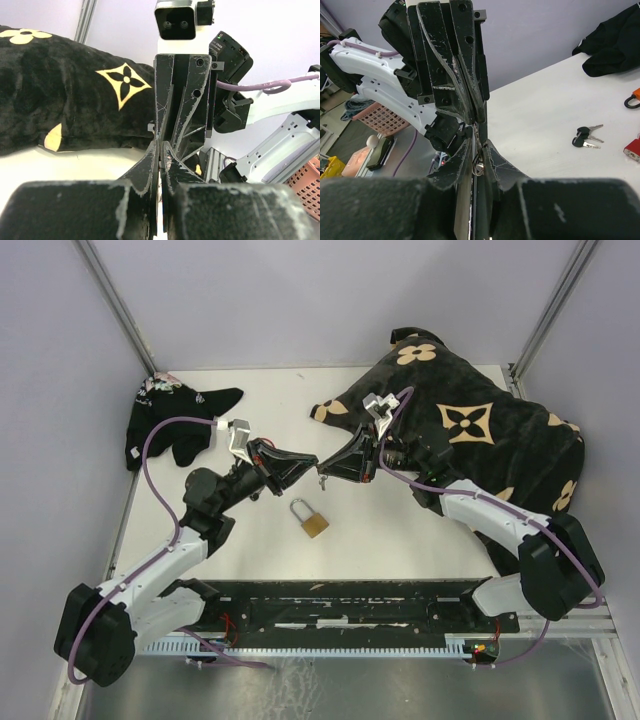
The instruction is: Unlock with the key
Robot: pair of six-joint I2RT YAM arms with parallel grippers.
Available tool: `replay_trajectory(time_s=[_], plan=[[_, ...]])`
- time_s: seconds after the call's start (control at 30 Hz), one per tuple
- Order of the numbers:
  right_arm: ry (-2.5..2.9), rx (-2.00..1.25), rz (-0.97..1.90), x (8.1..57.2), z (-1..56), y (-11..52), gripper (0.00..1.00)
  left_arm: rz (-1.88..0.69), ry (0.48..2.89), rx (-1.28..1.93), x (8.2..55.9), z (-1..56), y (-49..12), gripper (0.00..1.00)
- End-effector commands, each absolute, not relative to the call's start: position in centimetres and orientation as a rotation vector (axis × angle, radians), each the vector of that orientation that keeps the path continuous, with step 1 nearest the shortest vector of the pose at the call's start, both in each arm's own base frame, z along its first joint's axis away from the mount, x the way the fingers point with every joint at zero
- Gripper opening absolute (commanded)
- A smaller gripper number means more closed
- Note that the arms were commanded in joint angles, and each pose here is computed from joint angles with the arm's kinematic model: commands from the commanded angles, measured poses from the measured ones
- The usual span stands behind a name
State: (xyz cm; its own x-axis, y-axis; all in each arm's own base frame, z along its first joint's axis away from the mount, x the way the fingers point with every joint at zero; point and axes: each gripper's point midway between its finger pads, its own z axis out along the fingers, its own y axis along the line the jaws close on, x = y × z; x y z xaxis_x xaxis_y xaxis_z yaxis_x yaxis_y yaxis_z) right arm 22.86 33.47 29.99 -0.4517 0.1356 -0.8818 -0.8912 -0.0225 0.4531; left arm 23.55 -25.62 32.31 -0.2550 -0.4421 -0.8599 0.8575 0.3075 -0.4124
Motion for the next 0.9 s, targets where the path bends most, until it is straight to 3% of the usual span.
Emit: replay_trajectory(time_s=[0.0, 0.23, 0.47, 0.57, 0.7, 0.8, 0.87], plan=[[1.325, -0.897, 1.612, 22.2, 32.0, 33.5, 0.22, -1.332, 1.244, 0.378, 23.7, 34.1, -25.2, 0.03], [1.321, -0.894, 1.615, 22.2, 32.0, 33.5, 0.2, -1.342, 1.248, 0.348, 24.0, 34.1, -25.1, 0.03], [1.334, -0.875, 1.617, 22.5, 31.8, 33.6, 0.03, -1.364, 1.265, 0.318, 24.3, 33.5, -25.2, 0.03], [1.349, -0.852, 1.618, 22.7, 31.7, 33.6, 0.02, -1.359, 1.291, 0.282, 24.7, 33.0, -25.1, 0.04], [1.397, -0.811, 1.612, 23.1, 31.2, 33.6, 0.02, -1.329, 1.347, 0.216, 25.4, 32.3, -24.6, 0.24], [1.456, -0.78, 1.587, 23.5, 30.3, 33.3, 0.02, -1.278, 1.426, 0.141, 26.3, 31.3, -24.0, 0.47], [1.496, -0.76, 1.56, 23.8, 29.5, 33.0, 0.02, -1.23, 1.494, 0.071, 27.1, 30.4, -23.4, 0.53]])
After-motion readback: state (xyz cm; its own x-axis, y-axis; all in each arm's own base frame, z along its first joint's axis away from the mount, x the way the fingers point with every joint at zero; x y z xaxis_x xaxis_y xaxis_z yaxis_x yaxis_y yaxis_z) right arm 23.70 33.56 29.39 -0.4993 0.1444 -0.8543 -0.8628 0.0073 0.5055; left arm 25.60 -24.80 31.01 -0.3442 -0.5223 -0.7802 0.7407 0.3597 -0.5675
